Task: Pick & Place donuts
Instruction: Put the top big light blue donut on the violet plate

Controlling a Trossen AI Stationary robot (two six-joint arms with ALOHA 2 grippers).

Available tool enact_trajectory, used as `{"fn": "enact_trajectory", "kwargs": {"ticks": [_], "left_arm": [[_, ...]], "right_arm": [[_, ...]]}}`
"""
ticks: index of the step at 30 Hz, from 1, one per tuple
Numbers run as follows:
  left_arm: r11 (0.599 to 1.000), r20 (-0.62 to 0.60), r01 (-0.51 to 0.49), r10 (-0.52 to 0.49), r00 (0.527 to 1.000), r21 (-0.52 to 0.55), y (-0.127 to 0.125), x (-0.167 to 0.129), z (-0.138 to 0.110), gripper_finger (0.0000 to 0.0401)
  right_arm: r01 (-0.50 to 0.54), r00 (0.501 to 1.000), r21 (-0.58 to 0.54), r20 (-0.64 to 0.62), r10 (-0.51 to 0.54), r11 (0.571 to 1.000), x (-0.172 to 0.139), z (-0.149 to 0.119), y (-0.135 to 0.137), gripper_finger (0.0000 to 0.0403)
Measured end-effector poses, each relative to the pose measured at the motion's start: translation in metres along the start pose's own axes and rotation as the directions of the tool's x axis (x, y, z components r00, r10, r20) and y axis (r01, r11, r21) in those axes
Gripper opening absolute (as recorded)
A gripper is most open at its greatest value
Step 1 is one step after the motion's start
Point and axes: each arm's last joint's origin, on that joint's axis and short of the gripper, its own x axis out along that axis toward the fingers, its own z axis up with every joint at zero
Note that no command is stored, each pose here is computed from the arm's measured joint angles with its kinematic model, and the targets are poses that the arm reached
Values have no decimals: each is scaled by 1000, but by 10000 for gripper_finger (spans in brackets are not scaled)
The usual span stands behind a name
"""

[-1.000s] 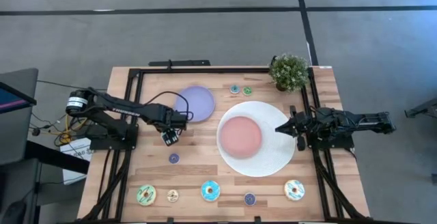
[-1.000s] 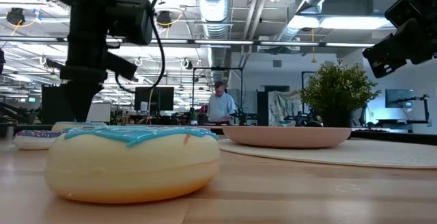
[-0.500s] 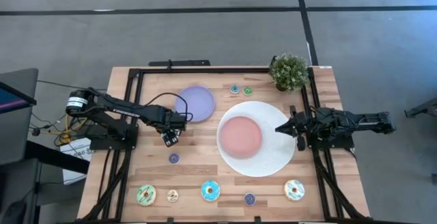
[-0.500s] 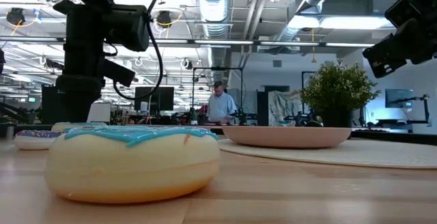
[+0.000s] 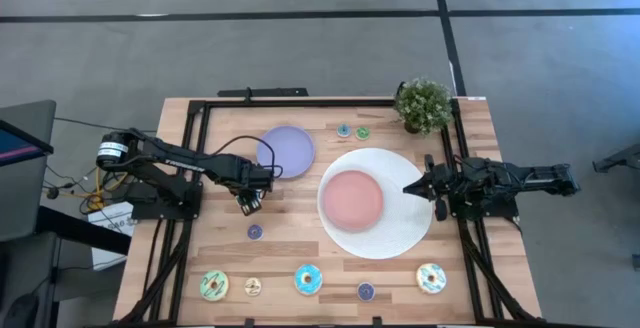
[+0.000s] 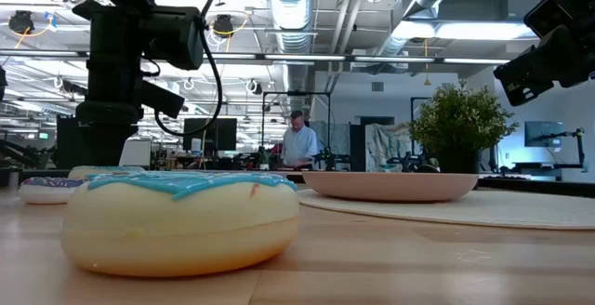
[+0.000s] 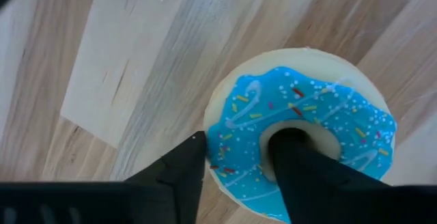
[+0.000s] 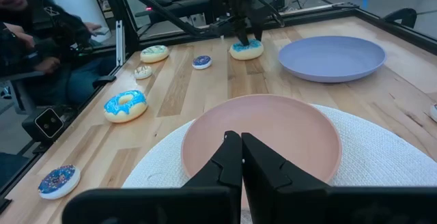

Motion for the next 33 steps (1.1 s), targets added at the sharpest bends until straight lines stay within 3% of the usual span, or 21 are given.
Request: {"fn": "enact_trajectory", "kwargs": {"ticks": [7, 19, 33], "left_arm": [[1000, 1, -5, 5, 1000, 1, 0, 0, 0, 127], [1000, 1, -6, 6, 1000, 10, 0, 0, 0, 126], [998, 73, 21, -26, 997, 66, 2, -21, 22, 126]], "right_arm": [[0, 1000, 0, 0, 0, 1000, 0, 0, 0, 0], [0, 1000, 0, -1, 0, 1000, 0, 0, 0, 0], [0, 1000, 0, 0, 0, 1000, 0, 0, 0, 0]]}}
